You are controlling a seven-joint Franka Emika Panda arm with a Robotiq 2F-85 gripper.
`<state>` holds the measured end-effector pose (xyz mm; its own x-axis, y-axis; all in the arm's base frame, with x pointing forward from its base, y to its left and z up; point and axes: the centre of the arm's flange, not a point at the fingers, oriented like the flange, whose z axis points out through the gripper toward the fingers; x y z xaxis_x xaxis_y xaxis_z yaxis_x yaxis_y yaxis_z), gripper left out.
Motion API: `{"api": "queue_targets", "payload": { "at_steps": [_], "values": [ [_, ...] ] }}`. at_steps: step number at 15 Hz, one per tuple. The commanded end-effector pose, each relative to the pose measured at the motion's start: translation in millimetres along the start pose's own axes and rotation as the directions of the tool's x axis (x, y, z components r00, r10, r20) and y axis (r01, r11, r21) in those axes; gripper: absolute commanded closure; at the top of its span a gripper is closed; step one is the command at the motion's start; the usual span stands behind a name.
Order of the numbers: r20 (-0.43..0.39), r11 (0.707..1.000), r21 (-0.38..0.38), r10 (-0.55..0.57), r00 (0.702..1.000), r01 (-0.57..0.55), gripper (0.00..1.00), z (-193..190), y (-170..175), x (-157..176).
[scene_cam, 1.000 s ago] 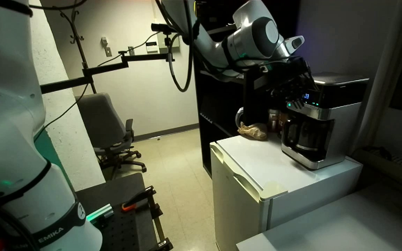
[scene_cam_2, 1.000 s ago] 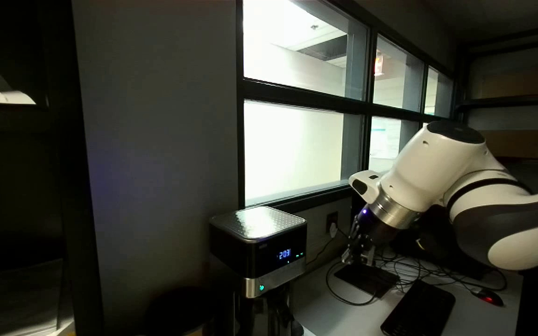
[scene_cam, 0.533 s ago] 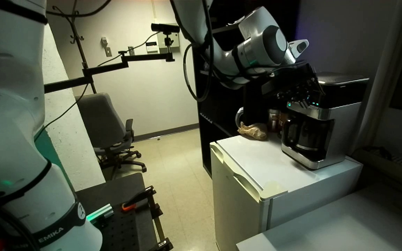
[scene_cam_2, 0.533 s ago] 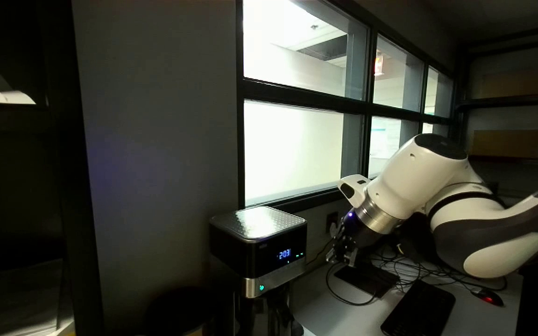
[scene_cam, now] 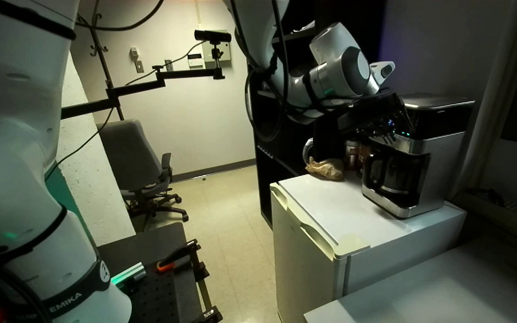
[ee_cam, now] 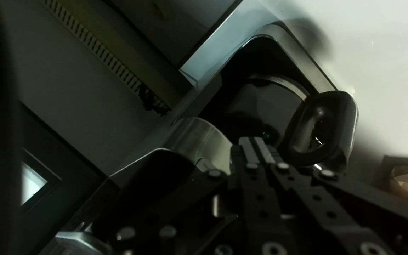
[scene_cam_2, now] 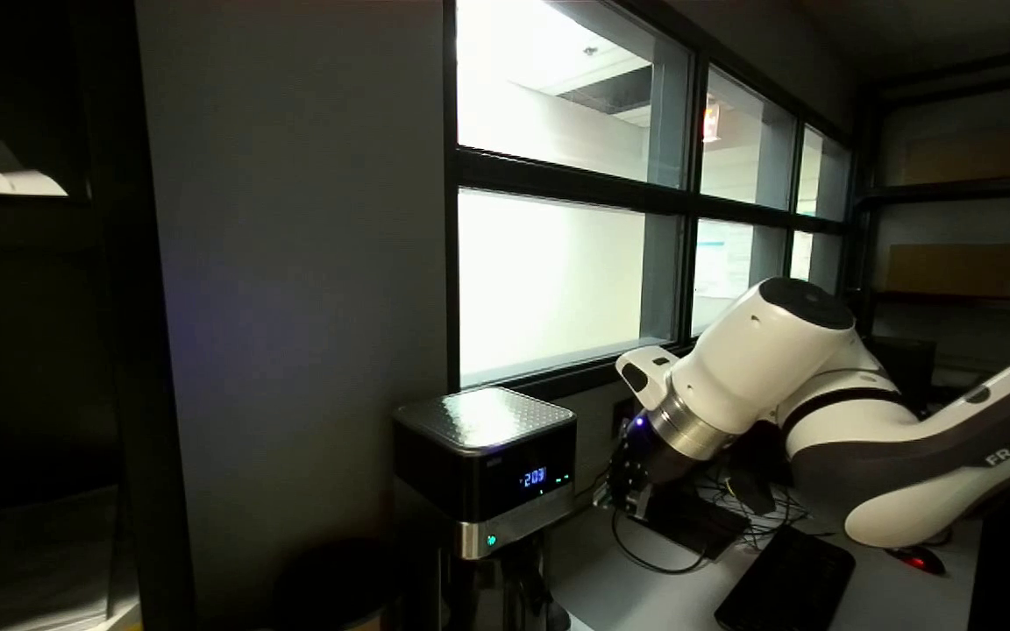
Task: Tap the right side of the coffee machine
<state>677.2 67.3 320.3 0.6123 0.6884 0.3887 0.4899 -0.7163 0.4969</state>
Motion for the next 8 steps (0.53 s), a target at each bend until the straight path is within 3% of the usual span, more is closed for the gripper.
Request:
{"api": "queue_targets", "payload": {
  "at_steps": [1,8],
  "values": [
    [-0.035,0.999,-0.042,0.006,0.999,-0.008,1.0,11.5,3.5,7.8],
    [-0.057,0.998,-0.065,0.021,0.998,-0.025,1.0,21.4,8.2,10.4]
  ]
}}
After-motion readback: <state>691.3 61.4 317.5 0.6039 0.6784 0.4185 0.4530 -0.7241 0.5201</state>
